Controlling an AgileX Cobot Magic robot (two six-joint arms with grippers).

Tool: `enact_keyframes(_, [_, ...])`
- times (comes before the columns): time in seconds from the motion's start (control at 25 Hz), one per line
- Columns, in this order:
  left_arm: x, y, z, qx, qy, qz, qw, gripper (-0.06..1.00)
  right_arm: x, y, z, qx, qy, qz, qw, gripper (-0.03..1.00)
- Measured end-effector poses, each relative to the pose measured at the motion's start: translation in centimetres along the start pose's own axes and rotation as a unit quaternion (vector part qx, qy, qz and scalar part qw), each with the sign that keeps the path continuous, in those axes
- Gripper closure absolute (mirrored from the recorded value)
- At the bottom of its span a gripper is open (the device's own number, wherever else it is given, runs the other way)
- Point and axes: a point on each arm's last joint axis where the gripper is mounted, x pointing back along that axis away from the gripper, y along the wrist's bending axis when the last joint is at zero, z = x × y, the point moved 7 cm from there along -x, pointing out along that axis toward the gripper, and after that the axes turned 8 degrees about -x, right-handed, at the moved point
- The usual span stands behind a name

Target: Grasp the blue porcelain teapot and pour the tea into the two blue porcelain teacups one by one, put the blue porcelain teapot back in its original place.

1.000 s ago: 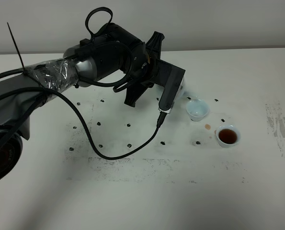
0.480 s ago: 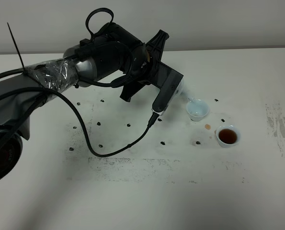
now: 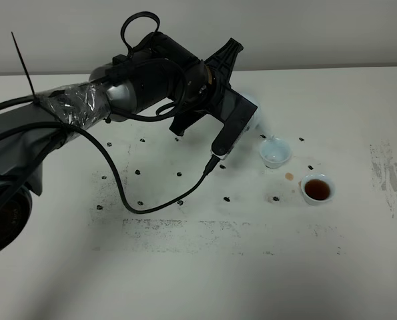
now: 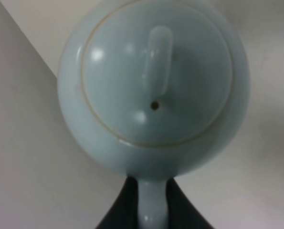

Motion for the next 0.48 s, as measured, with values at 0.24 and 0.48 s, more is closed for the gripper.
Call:
enact_keyframes(0.24, [0.04, 0.24, -0.39, -0.037, -0.002, -0.003, 0.999, 0.91, 0.00, 0.00, 0.00, 0.000, 0.000, 0.000, 1.000, 0.44])
enact_keyframes(0.48, [0.06, 0.43, -0.30, -0.052, 0.004, -0.008, 0.999, 0.91, 0.00, 0.00, 0.00, 0.000, 0.000, 0.000, 1.000, 0.44])
